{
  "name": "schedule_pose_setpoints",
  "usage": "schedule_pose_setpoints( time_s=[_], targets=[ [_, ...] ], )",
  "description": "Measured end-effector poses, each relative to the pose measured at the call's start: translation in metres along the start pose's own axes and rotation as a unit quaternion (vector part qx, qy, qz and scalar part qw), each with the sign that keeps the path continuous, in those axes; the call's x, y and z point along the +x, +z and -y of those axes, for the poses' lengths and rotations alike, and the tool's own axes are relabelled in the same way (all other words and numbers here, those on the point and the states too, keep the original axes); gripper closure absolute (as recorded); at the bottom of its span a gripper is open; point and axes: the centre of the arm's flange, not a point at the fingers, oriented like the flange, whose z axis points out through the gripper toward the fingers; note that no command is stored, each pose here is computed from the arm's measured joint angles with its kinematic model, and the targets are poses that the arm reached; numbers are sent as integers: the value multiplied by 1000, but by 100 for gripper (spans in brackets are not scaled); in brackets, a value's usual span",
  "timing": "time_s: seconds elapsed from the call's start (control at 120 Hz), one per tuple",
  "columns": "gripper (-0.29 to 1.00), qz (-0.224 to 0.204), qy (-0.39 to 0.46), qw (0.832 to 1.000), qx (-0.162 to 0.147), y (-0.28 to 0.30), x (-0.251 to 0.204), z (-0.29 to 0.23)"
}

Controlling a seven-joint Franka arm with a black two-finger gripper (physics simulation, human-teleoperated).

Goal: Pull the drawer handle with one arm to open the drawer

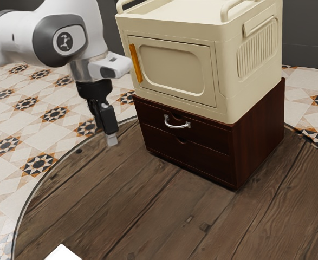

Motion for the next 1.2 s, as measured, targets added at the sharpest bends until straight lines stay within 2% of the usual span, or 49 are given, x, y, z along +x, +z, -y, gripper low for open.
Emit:
schedule_pose_setpoints(
  time_s=[0.133, 0.267, 0.4, 0.617, 0.733, 0.958, 1.2],
  targets=[
    [0, -29, 37, 999, 10, -3, 4, 8],
    [0, -41, 82, 996, 18, 0, 5, 10],
    [0, -65, 164, 982, 64, 22, -6, 12],
    [2, -129, 297, 932, 161, 15, 15, 33],
    [7, -161, 350, 907, 170, 26, 34, 41],
    [24, -199, 463, 842, 196, 30, 76, 10],
    [35, -203, 518, 803, 214, 34, 79, 16]
  ],
)
